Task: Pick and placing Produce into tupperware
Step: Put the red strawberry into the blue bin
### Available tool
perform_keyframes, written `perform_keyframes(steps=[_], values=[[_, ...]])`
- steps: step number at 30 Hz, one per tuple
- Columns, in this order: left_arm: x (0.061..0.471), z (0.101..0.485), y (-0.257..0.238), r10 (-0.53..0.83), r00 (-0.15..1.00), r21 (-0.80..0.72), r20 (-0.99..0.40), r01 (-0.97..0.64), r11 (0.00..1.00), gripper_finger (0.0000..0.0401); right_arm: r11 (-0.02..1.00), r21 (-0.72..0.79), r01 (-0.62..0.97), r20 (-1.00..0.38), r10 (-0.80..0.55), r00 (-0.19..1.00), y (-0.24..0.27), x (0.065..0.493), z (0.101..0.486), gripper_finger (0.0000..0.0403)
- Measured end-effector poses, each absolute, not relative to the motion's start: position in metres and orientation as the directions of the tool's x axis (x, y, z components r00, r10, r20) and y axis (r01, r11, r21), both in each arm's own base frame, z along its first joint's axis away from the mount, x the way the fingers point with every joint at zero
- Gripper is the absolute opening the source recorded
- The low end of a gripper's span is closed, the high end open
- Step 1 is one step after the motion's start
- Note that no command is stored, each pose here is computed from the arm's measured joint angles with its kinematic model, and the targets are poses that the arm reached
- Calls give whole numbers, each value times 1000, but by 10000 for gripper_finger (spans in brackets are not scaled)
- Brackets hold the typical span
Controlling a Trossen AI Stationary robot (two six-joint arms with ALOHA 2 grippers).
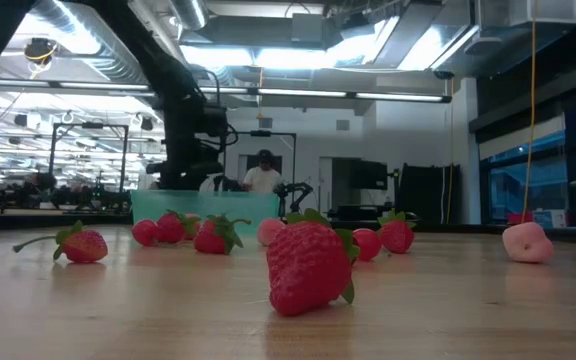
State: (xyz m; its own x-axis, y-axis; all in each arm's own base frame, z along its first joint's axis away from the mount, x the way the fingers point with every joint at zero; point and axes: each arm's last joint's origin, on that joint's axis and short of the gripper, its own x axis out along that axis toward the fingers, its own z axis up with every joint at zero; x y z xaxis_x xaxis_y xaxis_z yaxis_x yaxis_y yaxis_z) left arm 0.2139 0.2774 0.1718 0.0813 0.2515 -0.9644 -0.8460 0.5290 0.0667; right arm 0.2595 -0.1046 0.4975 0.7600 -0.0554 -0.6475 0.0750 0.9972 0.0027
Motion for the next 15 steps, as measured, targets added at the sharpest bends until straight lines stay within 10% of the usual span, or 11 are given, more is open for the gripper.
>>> perform_keyframes(steps=[15], values=[[211,164,280,237,38,96,-971,-843,529,149,997,4,73,-654,-53,754,-106,263,495,121]])
